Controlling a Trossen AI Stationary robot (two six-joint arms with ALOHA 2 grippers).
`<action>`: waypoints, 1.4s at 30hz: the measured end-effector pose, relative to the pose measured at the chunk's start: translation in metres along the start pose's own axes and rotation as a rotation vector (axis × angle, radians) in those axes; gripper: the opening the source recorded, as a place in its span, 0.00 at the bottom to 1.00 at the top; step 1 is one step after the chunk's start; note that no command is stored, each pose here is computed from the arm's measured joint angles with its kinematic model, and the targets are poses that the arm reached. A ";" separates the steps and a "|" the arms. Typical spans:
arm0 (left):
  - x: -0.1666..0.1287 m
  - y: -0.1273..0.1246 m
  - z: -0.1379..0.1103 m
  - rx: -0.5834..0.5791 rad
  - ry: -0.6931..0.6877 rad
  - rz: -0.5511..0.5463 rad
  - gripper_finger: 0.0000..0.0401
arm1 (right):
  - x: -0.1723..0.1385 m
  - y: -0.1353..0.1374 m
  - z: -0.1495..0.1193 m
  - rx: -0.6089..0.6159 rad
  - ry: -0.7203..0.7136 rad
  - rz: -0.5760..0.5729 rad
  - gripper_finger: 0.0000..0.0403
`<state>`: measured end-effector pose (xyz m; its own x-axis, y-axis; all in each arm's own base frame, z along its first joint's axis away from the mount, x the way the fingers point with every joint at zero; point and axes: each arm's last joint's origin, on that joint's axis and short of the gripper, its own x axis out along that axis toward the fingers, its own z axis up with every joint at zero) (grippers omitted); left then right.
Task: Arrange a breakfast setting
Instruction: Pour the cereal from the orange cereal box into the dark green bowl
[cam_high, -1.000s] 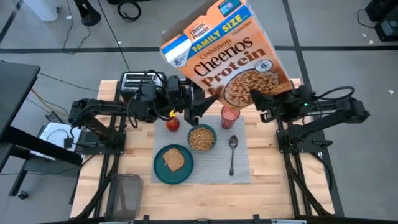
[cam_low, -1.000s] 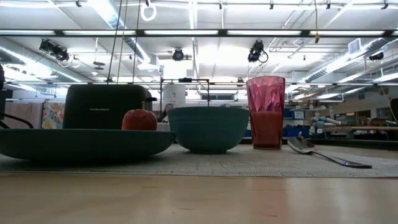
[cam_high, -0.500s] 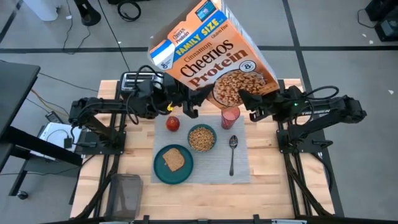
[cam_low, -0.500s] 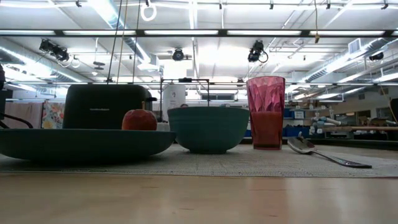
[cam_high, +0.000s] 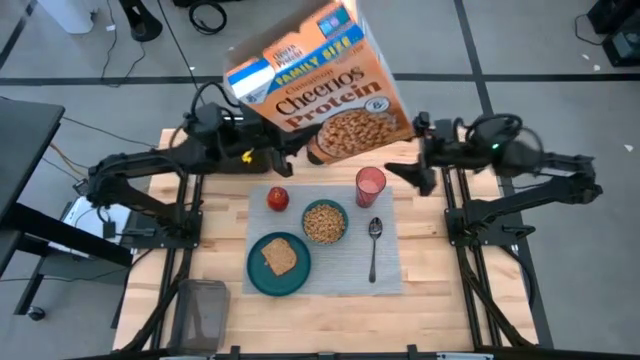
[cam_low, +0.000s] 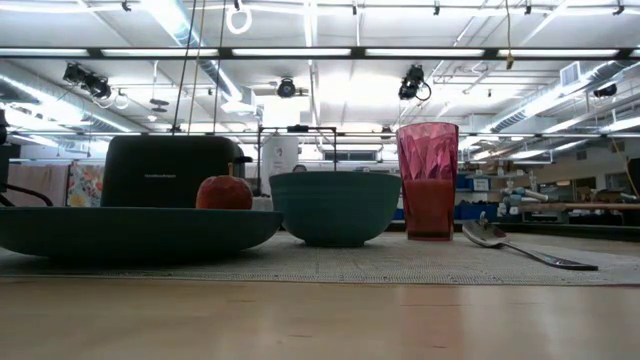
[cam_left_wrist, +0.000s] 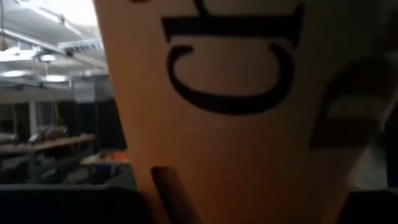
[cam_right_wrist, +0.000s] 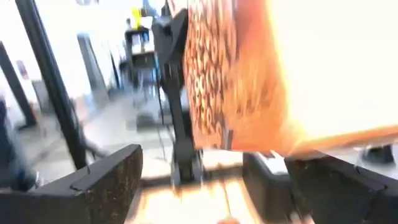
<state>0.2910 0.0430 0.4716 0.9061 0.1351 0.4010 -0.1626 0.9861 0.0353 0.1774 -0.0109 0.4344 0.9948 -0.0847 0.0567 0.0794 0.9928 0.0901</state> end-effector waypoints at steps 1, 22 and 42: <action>-0.003 -0.001 0.001 0.014 0.038 -0.005 0.48 | -0.006 0.000 0.005 -0.006 0.039 -0.004 0.97; -0.014 -0.030 0.007 0.045 0.082 -0.089 0.47 | -0.051 0.000 0.035 -0.029 0.157 -0.069 0.99; 0.005 -0.054 -0.061 -0.029 0.404 -0.150 0.47 | -0.031 0.005 0.049 0.024 -0.006 0.031 0.99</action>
<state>0.3282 -0.0034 0.4162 0.9999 0.0120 0.0023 -0.0121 0.9992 0.0379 0.1439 -0.0075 0.4817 0.9964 -0.0547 0.0655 0.0471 0.9925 0.1125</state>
